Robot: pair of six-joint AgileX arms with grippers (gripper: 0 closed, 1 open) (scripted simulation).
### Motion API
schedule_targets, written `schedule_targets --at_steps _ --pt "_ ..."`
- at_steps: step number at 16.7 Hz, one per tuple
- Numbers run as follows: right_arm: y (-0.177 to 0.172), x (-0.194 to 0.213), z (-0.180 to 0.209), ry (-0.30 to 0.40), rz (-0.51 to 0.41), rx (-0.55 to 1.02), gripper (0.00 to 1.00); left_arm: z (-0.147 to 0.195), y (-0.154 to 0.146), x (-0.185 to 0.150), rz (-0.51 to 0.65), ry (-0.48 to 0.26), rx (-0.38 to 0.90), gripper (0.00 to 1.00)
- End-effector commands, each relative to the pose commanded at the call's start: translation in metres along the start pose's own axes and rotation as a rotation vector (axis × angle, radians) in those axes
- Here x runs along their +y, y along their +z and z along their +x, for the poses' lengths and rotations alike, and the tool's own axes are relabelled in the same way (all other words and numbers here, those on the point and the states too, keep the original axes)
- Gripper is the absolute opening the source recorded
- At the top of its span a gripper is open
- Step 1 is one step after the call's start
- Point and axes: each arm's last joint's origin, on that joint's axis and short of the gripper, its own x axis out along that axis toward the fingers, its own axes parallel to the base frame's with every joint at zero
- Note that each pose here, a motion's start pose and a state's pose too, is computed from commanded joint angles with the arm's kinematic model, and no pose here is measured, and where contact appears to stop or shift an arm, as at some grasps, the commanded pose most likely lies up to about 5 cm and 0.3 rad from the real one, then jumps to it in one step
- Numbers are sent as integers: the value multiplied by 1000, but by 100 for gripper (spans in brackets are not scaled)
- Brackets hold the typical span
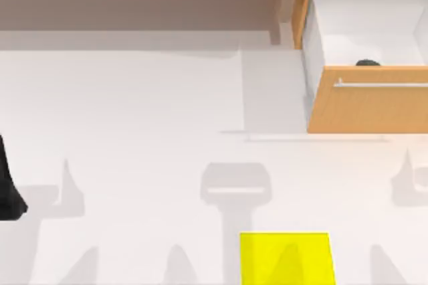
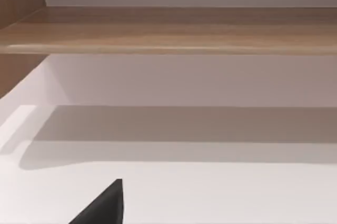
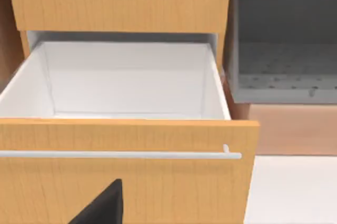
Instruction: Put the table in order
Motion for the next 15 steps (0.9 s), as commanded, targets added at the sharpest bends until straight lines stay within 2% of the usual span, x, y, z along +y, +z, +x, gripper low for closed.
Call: schedule_targets --at_steps 5,9,12,15 --pt "77 5 33 43 -41 243 100 0 0 0 0 0 0 100" --pt "128 18 101 110 -84 478 100 0 0 0 0 0 0 100" --pt "142 32 171 155 -116 670 100 0 0 0 0 0 0 100" --pt "128 48 241 189 -147 860 100 0 0 0 0 0 0 100"
